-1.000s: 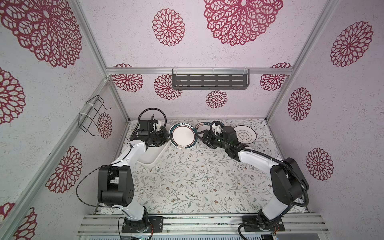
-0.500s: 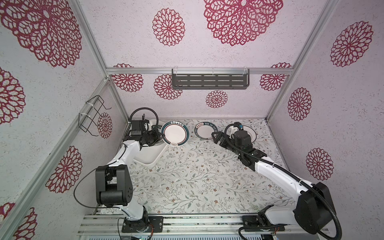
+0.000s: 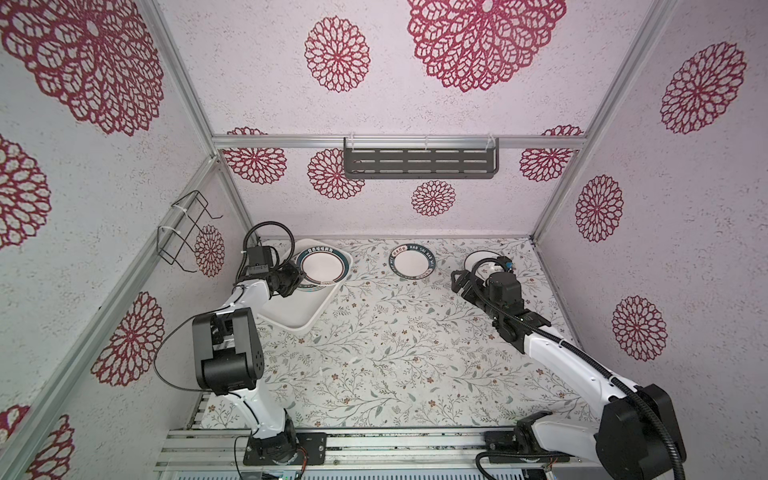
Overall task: Place the plates into the plastic bin on the countertop
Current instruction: 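Carry the plate into the bin with the left gripper while the right draws back, then lower the plate onto the bin stack and open the left gripper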
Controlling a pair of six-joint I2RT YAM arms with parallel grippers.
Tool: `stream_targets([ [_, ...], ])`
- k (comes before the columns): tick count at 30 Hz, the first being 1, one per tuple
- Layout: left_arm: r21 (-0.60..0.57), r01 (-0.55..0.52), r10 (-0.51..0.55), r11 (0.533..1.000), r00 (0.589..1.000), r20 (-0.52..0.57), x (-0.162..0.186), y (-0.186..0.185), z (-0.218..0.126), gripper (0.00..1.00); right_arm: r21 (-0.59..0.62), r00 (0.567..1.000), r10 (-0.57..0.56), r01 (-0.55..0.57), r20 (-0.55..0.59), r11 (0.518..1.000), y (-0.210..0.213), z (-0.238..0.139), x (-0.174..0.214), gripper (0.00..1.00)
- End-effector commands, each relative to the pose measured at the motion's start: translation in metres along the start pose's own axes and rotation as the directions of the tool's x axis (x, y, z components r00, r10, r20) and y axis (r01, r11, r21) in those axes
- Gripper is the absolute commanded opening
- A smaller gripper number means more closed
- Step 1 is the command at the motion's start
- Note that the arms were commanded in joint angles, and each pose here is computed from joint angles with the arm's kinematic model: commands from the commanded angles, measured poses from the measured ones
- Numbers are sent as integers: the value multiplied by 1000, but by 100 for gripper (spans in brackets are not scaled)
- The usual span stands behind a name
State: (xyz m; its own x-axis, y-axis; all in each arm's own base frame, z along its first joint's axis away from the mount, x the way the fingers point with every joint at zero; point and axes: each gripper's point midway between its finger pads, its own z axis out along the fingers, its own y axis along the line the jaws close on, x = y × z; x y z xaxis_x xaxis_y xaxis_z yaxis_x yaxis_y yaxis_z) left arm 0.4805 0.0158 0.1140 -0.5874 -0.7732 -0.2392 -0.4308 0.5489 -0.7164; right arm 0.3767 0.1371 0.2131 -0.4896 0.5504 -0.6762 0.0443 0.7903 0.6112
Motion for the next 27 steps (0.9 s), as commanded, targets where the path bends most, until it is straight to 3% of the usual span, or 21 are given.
stream_targets([
  [1,63,6,-11,998,996,84,-29,-21,0,0,-64,998,2,2,62,998,14,-14,-18,99],
  [17,-2,104,-102,995,979,174,-54,22,3,0,-102,997,41,-35,64,994,14,-21,-14,99],
  [27,-8,130,-127,991,978,164,-57,30,18,0,-91,995,61,-54,74,994,9,-25,-14,99],
])
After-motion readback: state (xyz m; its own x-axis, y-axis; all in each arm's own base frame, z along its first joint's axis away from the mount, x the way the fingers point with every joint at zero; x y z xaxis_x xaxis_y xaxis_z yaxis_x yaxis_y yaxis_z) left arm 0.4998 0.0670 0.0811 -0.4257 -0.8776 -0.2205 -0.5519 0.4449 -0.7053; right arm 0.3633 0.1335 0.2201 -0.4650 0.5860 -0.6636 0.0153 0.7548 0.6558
